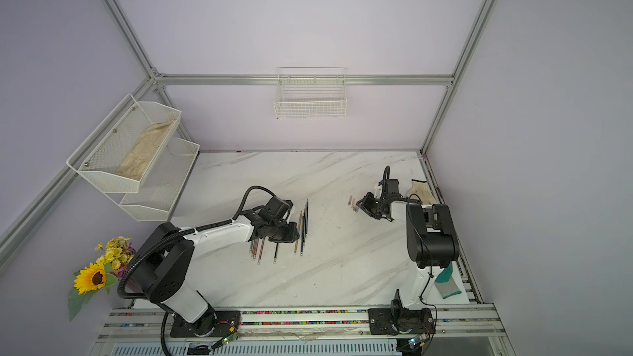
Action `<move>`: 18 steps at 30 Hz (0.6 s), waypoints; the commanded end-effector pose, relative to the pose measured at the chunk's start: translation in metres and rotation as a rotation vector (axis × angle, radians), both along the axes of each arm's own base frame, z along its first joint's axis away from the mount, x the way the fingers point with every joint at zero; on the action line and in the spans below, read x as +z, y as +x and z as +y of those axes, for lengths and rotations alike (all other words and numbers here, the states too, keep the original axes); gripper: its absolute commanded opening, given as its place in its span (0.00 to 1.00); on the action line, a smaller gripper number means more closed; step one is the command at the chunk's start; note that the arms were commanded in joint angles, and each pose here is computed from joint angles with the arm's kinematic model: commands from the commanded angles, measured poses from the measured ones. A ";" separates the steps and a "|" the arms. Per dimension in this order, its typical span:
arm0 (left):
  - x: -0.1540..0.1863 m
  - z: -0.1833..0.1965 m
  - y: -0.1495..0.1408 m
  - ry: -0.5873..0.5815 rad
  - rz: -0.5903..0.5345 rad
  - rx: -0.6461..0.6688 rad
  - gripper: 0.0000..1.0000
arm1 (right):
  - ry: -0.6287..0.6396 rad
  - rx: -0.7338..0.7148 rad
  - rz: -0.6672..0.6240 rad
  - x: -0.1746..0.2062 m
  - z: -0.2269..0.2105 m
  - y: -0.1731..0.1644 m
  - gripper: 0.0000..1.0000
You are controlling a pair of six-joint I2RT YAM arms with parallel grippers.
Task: Remove the protective cover of the pencils
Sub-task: Place the protective sleeve at the center of the board.
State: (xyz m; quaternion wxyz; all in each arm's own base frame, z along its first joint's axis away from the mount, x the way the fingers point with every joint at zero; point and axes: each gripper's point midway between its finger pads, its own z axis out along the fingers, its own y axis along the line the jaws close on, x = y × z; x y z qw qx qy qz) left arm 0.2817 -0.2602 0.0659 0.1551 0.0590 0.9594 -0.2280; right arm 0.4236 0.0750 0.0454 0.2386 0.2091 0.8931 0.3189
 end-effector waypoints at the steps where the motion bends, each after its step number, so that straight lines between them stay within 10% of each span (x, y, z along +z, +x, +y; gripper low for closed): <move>1: 0.022 0.023 0.002 0.039 -0.070 0.028 0.21 | -0.046 -0.015 -0.059 0.030 -0.008 -0.004 0.29; 12: 0.038 0.087 -0.029 0.092 -0.123 0.188 0.33 | 0.034 0.072 -0.315 0.134 0.013 -0.066 0.29; 18: 0.035 0.137 -0.028 0.129 -0.116 0.375 0.34 | 0.046 0.143 -0.397 0.131 0.023 -0.088 0.29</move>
